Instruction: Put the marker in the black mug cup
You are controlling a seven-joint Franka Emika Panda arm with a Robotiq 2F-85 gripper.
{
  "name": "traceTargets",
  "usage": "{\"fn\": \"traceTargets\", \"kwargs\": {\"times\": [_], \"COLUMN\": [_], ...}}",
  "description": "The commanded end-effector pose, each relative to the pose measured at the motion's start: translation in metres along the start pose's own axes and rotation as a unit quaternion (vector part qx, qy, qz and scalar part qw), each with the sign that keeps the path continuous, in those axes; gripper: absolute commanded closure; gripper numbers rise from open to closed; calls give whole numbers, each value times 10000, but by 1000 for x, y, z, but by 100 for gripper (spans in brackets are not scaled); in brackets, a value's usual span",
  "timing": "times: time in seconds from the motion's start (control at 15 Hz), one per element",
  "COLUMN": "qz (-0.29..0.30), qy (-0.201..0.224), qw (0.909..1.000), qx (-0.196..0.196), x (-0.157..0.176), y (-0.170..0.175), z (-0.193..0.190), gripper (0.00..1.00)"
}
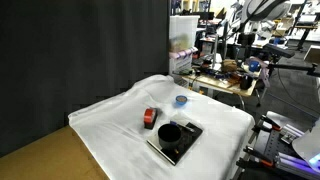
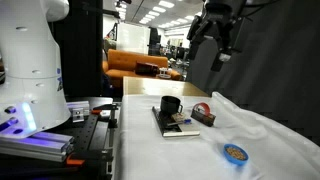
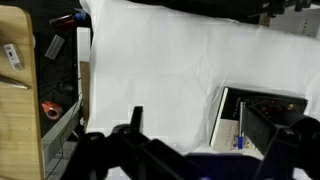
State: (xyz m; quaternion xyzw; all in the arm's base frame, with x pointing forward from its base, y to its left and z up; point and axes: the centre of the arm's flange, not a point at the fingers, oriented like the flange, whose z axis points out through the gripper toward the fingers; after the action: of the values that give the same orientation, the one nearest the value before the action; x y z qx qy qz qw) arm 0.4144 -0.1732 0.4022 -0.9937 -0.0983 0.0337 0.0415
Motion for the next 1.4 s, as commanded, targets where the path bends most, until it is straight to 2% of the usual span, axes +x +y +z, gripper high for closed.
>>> {"fn": "traceTargets", "kwargs": {"times": [0.0, 1.33], "qz": [1, 2], "qy": [2, 2], "qw": [10000, 10000], "qx": [0, -1], "x": [0, 0], "y": [0, 0], "z": [0, 0], "gripper": [0, 0]}}
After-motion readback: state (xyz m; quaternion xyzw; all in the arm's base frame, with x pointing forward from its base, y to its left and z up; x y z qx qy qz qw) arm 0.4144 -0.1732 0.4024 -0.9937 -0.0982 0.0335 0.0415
